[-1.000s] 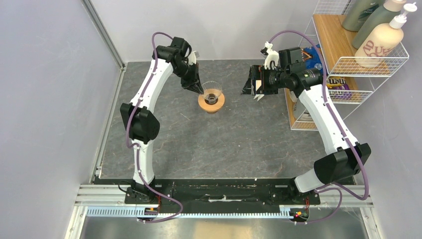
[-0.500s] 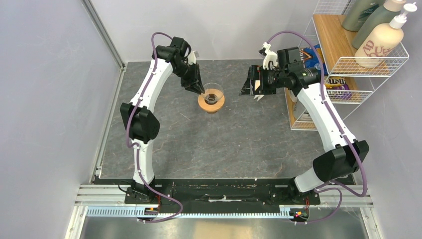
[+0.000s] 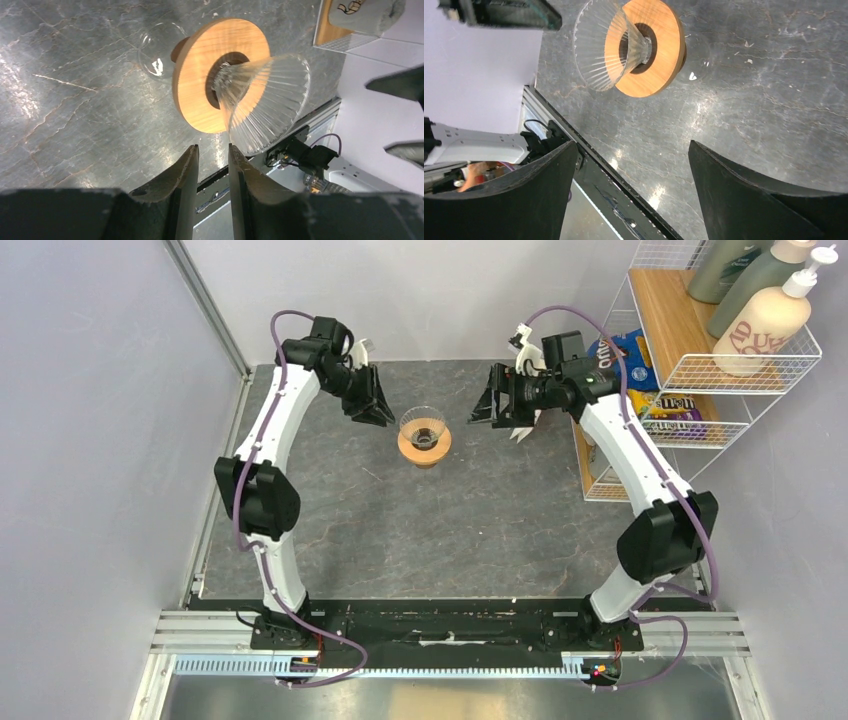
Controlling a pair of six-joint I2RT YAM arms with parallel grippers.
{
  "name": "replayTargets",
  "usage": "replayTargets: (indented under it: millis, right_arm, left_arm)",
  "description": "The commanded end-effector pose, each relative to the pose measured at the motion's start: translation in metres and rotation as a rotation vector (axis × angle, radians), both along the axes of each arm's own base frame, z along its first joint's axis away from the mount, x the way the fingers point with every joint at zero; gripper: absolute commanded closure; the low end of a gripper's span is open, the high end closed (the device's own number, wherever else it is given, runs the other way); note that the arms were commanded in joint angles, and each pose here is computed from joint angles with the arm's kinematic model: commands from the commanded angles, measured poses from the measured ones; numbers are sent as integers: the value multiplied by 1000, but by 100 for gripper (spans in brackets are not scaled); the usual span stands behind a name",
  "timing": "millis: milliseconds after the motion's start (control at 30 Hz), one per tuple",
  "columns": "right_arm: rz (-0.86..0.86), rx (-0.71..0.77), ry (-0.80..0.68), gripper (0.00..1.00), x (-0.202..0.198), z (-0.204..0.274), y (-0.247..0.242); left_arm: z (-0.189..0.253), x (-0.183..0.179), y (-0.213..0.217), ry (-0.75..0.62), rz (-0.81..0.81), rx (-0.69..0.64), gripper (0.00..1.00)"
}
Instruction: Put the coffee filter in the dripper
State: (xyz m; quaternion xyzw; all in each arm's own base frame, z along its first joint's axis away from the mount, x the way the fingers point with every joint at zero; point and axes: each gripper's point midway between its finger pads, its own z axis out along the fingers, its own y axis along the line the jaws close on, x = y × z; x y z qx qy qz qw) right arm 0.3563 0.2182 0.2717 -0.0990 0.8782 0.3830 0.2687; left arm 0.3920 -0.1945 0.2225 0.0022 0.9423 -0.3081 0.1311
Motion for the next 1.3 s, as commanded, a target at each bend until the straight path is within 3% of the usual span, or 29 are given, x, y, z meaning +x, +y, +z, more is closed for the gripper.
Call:
replayTargets:
  millis: [0,167,800,1267]
  right_arm:
    - [7,108,-1,13,22,9,21]
    - [38,128,4,24,33,-1,38]
    - [83,112,27,39,46,-30,68]
    - [87,107,23,58,51,-34,78]
  left_arm:
    - [28,-7,-16,-121,-106,-95,66]
    - [33,-2,-25,-178,-140,-156,63]
    - [8,5,-25,-147,-130,-119,63]
    - [-2,7,-33,-130,-124,-129,73]
